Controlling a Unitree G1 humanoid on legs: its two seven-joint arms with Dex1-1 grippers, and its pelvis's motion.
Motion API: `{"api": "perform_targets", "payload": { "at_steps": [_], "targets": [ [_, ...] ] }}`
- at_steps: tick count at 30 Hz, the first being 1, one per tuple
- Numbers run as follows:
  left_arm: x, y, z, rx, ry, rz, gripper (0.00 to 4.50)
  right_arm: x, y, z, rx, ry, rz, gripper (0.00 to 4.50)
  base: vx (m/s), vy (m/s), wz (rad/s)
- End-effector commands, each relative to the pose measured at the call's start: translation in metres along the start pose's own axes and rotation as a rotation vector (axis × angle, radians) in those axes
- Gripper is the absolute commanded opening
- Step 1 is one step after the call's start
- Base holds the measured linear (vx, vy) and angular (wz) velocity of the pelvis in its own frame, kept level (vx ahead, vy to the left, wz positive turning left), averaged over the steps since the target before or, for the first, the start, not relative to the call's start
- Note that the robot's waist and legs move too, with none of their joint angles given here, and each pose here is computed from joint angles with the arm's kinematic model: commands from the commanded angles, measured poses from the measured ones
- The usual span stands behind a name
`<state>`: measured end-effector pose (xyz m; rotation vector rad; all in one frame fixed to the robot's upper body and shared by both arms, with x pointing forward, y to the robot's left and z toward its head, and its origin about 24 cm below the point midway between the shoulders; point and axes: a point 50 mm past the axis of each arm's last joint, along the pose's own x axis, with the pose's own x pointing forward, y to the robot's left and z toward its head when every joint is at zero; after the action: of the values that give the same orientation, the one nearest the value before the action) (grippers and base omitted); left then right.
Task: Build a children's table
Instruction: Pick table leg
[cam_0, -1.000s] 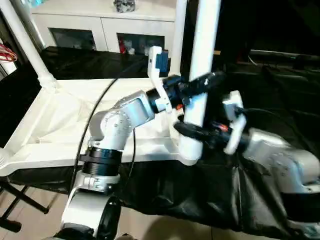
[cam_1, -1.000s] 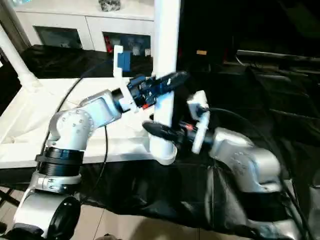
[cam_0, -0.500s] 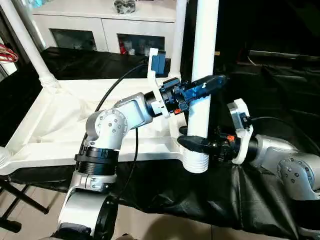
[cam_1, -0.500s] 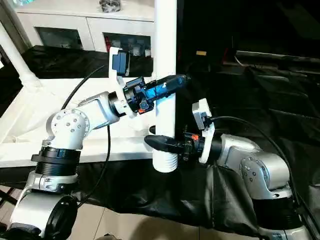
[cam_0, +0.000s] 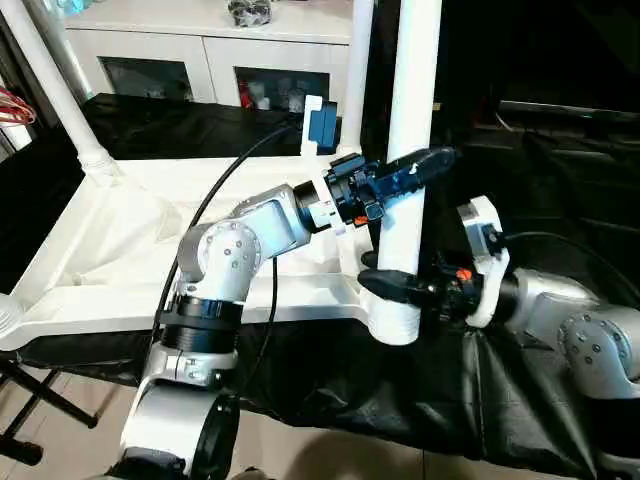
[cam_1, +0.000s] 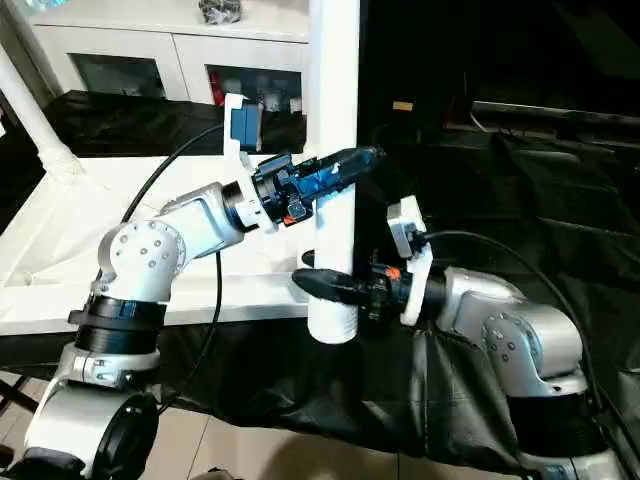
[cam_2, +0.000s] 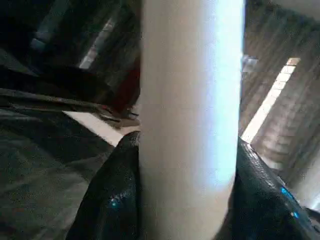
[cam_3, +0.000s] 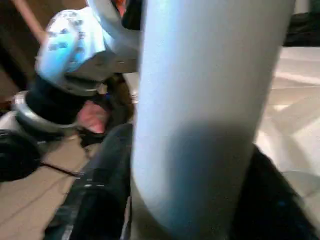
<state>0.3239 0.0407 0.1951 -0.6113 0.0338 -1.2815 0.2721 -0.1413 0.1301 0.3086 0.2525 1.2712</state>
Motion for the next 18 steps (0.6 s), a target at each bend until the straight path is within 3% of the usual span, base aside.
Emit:
{"api": "perform_targets", "payload": {
  "at_steps": [1,8,18],
  "targets": [
    [-0.010,0.015,0.006,0.114,-0.005,0.184,1.85,0.004,0.000,0.012,-0.072,-0.009,-0.033,2.81,0.000,0.000,0.00],
    [-0.008,0.017,0.005,0.233,0.033,0.267,1.84,0.004,-0.019,0.012,-0.104,0.052,-0.255,3.06,0.000,0.000,0.00],
    [-0.004,0.015,0.001,0.292,0.044,0.282,1.84,0.010,-0.022,0.011,-0.083,0.078,-0.300,3.06,0.000,0.000,0.00]
  ]
}}
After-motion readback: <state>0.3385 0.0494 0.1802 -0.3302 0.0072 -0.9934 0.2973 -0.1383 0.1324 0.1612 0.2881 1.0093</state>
